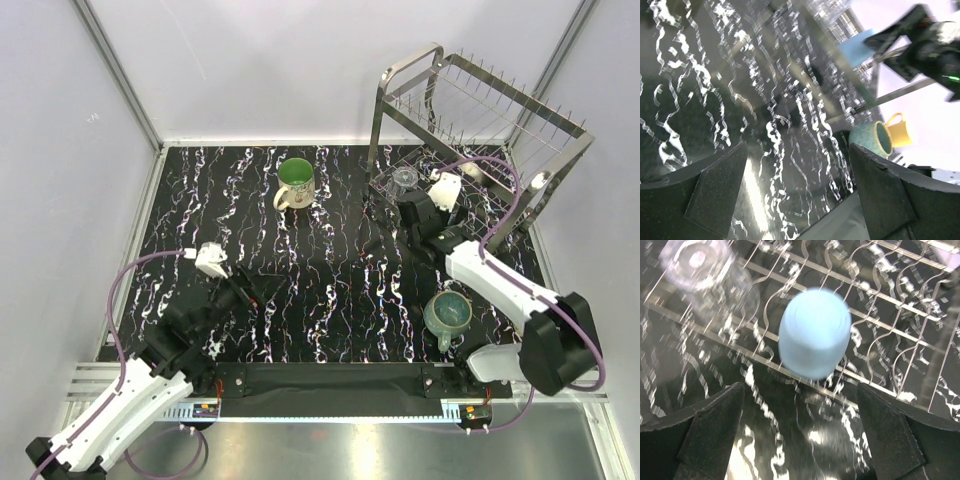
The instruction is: Load the cups into the dish rack
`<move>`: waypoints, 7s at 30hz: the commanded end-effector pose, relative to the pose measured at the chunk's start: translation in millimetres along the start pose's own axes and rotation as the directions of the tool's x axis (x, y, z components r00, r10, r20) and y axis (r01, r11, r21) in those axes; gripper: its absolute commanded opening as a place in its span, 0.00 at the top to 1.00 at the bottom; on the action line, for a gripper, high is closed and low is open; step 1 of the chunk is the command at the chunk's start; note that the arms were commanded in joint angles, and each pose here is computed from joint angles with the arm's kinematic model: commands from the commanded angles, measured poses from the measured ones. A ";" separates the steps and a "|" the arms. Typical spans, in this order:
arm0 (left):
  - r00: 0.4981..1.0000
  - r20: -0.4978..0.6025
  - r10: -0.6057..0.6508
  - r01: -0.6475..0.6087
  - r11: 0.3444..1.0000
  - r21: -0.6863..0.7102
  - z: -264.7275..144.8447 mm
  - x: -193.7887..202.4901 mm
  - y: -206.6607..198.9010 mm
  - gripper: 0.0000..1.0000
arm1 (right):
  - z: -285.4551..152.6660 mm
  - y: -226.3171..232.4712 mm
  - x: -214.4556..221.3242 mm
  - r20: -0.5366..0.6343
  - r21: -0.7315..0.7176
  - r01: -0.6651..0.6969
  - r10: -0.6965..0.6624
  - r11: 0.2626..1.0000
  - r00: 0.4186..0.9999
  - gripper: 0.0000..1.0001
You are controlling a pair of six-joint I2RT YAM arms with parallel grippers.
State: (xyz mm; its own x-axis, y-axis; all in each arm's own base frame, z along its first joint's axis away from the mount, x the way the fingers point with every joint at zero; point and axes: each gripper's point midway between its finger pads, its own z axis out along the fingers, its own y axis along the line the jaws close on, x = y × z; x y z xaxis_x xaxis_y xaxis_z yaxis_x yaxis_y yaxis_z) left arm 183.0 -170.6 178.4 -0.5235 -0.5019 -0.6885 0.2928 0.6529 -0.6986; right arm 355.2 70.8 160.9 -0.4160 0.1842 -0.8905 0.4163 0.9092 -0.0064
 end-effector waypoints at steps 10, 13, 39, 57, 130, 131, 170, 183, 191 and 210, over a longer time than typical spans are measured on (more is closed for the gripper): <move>0.992 -0.114 0.051 -0.063 0.993 -0.103 -9.9 -22.6 -21.5 0.16 | -73.8 22.0 44.7 -0.227 -0.441 0.052 -0.168 0.896 0.959 0.00; 0.991 -0.117 0.063 -0.074 0.993 -0.091 -13.5 -28.5 -29.1 0.17 | -97.8 28.7 59.5 -0.290 -0.547 0.016 -0.207 0.837 0.935 0.00; 0.774 -0.281 0.567 -0.629 0.740 -0.239 134.9 -135.8 -56.7 0.11 | -242.0 44.6 142.8 -0.516 -0.796 -0.276 -0.365 0.538 0.775 0.01; 0.516 -0.490 0.703 -0.850 0.491 -0.191 305.9 -146.8 46.8 0.33 | -256.0 0.2 119.6 -0.522 -0.765 -0.301 -0.275 0.569 0.808 0.00; 0.870 0.015 -0.494 0.237 0.444 0.864 -26.2 -201.1 -273.6 1.00 | -354.9 121.2 -52.1 -0.355 -0.927 -0.355 -0.025 -0.122 0.935 0.01; 0.867 0.011 -0.498 0.239 0.436 0.868 -27.9 -201.8 -274.1 1.00 | -354.6 121.1 -54.8 -0.353 -0.928 -0.352 -0.014 -0.121 0.936 0.01; 0.902 -0.198 -0.385 0.398 0.557 0.729 13.8 -87.3 -234.8 0.06 | -247.5 85.3 -70.9 -0.299 -0.820 -0.436 0.372 0.371 0.879 1.00; 0.998 0.052 -0.044 0.034 0.984 0.175 11.5 -84.5 -104.0 0.01 | -145.0 14.7 -13.1 -0.077 -0.372 -0.204 0.189 0.905 0.979 1.00; 1.000 0.008 -0.009 0.008 0.984 0.180 7.9 -72.9 -100.7 0.01 | -117.7 -0.1 -6.3 0.000 -0.172 -0.133 0.135 0.976 0.991 1.00; 0.999 -0.020 0.033 -0.028 0.982 0.187 -4.3 -66.9 -100.3 0.01 | -63.3 -18.7 -11.9 0.013 0.034 -0.116 0.116 0.993 0.993 1.00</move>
State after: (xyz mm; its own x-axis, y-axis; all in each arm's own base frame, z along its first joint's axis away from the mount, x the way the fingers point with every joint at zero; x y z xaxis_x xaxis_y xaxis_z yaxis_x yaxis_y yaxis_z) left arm 189.7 -202.2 276.9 -0.5630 -0.4734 -0.6775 0.4018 0.5595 -0.7249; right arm 270.7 81.7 153.0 -0.5419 0.1961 -0.8172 0.4208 0.9051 -0.0618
